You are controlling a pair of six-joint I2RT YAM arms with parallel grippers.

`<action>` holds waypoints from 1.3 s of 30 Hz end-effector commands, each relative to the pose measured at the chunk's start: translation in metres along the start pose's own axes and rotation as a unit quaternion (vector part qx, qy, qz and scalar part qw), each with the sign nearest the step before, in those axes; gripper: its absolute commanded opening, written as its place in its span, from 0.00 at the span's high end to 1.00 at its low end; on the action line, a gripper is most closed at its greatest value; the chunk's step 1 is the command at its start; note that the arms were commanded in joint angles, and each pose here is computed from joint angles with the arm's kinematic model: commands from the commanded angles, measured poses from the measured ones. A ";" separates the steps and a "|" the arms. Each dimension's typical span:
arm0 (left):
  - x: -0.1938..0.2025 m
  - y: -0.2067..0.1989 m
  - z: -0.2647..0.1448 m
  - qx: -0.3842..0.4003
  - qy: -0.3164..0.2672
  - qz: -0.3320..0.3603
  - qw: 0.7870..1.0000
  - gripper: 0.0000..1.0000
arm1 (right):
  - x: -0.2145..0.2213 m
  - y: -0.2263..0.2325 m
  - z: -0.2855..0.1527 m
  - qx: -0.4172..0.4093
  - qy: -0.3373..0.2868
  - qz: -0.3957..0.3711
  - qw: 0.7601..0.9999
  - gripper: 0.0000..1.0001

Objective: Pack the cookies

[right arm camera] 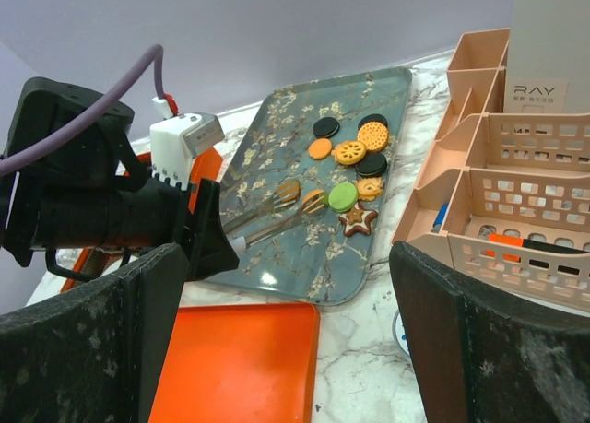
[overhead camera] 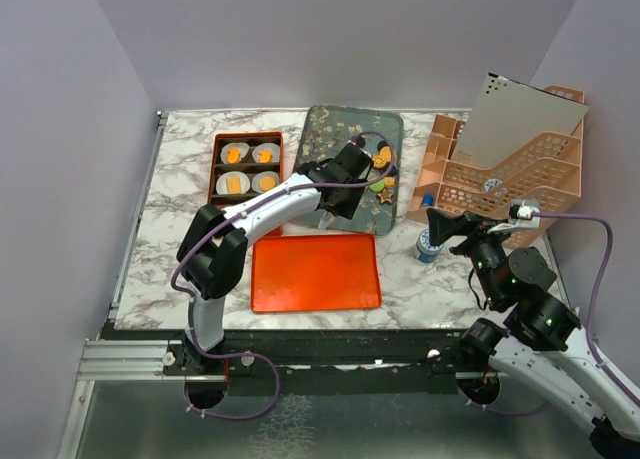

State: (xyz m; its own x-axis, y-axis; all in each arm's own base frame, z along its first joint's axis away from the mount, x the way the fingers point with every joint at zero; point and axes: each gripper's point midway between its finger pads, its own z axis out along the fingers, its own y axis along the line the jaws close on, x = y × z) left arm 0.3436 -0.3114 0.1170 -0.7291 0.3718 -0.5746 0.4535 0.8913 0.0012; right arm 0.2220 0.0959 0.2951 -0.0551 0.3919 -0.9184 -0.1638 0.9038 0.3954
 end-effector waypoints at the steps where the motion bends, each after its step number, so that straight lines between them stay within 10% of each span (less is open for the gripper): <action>1: -0.016 -0.008 0.001 0.007 -0.018 0.011 1.000 0.50 | -0.001 -0.008 -0.001 0.018 -0.002 -0.015 1.000 0.00; 39: -0.002 0.044 -0.104 -0.035 -0.092 -0.100 0.990 0.96 | -0.006 -0.010 -0.005 0.019 -0.005 -0.011 1.000 0.00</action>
State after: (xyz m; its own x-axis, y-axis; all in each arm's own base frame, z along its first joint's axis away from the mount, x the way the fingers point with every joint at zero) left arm 0.3147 -0.2727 0.1822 -0.7104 0.2427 -0.6607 0.3632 0.9304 -0.0487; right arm 0.2204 0.0896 0.2923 -0.0528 0.3813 -0.9229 -0.1422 0.9119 0.3849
